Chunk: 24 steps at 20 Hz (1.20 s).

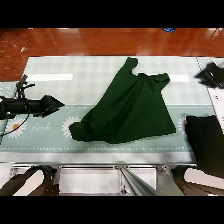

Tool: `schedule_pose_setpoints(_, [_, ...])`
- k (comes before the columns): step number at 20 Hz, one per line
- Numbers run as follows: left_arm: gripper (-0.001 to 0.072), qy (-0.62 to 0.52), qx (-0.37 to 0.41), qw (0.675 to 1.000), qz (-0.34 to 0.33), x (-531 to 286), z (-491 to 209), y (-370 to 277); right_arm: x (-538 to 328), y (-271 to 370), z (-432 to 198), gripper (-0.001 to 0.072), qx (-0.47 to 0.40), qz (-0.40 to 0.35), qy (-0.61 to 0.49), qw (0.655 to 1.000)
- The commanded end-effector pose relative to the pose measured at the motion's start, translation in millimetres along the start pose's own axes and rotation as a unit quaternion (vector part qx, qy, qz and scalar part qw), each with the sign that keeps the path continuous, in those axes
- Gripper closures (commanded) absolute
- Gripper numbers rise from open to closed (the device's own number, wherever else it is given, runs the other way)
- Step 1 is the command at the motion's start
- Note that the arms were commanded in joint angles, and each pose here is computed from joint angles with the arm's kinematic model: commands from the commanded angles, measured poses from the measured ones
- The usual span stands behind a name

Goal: Fold the shirts.

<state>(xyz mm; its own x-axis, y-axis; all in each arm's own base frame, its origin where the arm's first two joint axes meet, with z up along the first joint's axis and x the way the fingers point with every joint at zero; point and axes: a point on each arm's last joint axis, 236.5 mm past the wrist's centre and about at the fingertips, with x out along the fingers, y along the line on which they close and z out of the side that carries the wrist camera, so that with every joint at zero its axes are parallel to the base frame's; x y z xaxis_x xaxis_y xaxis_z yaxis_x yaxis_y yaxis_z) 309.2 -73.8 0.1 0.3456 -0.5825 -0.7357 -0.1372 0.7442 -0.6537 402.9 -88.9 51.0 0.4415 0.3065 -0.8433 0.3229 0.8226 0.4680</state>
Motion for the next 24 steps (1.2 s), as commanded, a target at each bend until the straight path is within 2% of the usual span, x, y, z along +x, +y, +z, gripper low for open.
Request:
schedule_pose_setpoints(1, [0.0201,0.05,-0.005,0.999,-0.009,22,-5,16,-6,-51,-64,0.0305,0.036,-0.049,0.004,0.998])
schedule_pose_setpoints(3, [0.0201,0.105,0.019,0.994,-0.034,60,-24,5,9,-46,-100,0.0305,0.044,-0.026,0.021,0.998])
schedule_pose_setpoints(6, [0.0201,0.165,0.023,0.985,-0.034,103,-52,1,16,-39,-142,0.0305,0.049,-0.007,0.052,0.997])
schedule_pose_setpoints(12, [0.0217,0.246,0.042,0.968,-0.04,127,-89,-11,5,-45,-160,0.0305,0.031,-0.034,0.06,0.997])
schedule_pose_setpoints(13, [0.0413,0.245,0.043,0.968,-0.04,127,-88,-11,5,-49,-163,0.0305,0.032,-0.043,0.066,0.996])
schedule_pose_setpoints(14, [0.0697,0.242,0.045,0.968,-0.041,127,-85,-12,3,-55,-168,0.0305,0.033,-0.057,0.076,0.995])
schedule_pose_setpoints(17, [0.0689,0.234,0.056,0.969,-0.047,124,-74,-18,4,-79,-196,0.0305,0.06,-0.104,0.121,0.985])
schedule_pose_setpoints(24, [0.0688,0.224,0.069,0.971,-0.052,122,-62,-26,43,-55,-238,0.0305,0.102,-0.019,0.159,0.982])
